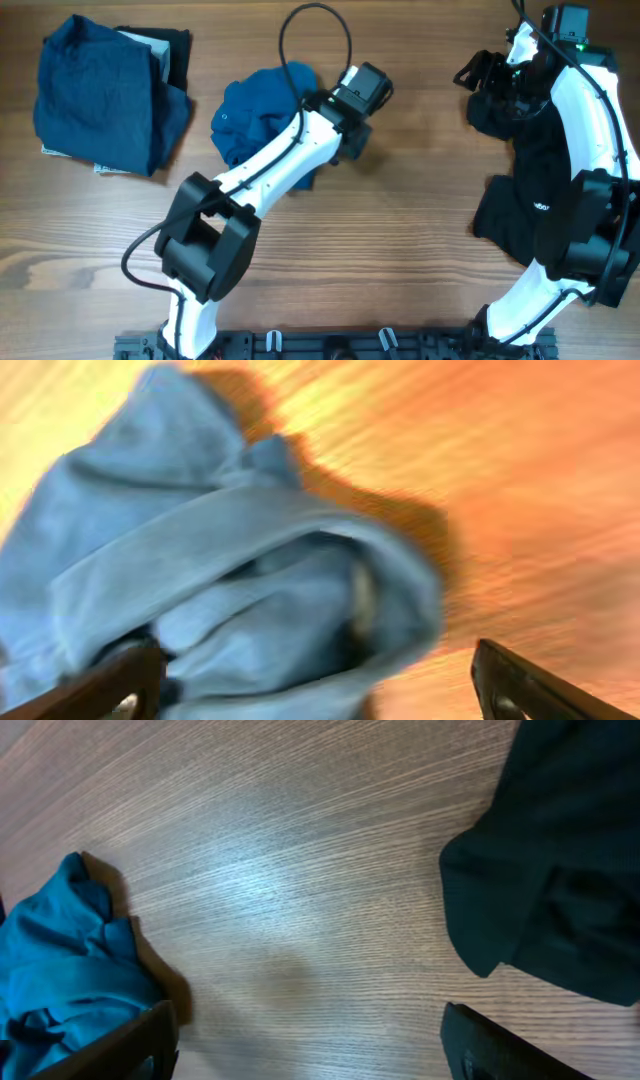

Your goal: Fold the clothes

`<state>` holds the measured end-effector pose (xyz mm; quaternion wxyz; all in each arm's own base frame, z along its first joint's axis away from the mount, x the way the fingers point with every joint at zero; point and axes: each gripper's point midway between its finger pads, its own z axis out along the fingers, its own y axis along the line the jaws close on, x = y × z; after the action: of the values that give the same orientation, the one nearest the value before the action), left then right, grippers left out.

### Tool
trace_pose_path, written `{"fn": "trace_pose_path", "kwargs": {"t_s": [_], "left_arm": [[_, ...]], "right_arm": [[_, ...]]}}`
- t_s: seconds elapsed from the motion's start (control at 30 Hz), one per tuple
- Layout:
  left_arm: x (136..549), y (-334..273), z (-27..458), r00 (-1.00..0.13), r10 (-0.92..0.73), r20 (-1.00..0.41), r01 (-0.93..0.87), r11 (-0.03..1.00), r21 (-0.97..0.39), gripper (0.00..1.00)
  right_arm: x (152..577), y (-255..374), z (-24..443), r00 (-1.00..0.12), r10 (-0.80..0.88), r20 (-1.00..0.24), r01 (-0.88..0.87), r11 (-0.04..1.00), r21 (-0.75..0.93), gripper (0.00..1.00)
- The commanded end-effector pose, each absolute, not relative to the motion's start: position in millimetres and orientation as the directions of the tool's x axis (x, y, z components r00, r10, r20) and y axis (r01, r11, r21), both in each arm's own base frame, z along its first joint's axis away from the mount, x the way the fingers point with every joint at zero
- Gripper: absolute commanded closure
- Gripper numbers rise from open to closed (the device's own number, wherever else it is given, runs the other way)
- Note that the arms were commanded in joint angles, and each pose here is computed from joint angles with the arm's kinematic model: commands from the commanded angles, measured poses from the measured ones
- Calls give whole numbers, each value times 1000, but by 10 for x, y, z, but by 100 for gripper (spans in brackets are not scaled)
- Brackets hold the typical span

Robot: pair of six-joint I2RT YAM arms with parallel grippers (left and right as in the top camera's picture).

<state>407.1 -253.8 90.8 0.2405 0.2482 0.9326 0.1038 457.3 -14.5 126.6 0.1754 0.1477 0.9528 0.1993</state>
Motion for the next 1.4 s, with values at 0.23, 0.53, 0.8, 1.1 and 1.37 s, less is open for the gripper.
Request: {"fn": "trace_pose_path", "kwargs": {"t_s": [0.23, 0.53, 0.8, 1.1, 1.37], "left_arm": [[4088, -2492, 480, -782, 539, -313, 446, 835, 322, 15], [4043, -2413, 320, -800, 541, -260, 447, 826, 343, 29], [3991, -2246, 36, -819, 549, -168, 454, 798, 397, 27], [4209, -1679, -112, -900, 406, -157, 298, 838, 458, 30], [4390, -1245, -120, -942, 284, -180, 181, 880, 439, 72]], "right_arm": [[4577, -145, 1439, -890, 336, -308, 180, 880, 441, 15], [4565, -143, 1434, -892, 336, -303, 182, 879, 440, 15], [4566, -144, 1434, -892, 335, -304, 181, 880, 440, 15], [4563, -144, 1431, -896, 314, -313, 160, 887, 432, 15], [4563, -144, 1432, -896, 314, -313, 160, 887, 432, 15]]}}
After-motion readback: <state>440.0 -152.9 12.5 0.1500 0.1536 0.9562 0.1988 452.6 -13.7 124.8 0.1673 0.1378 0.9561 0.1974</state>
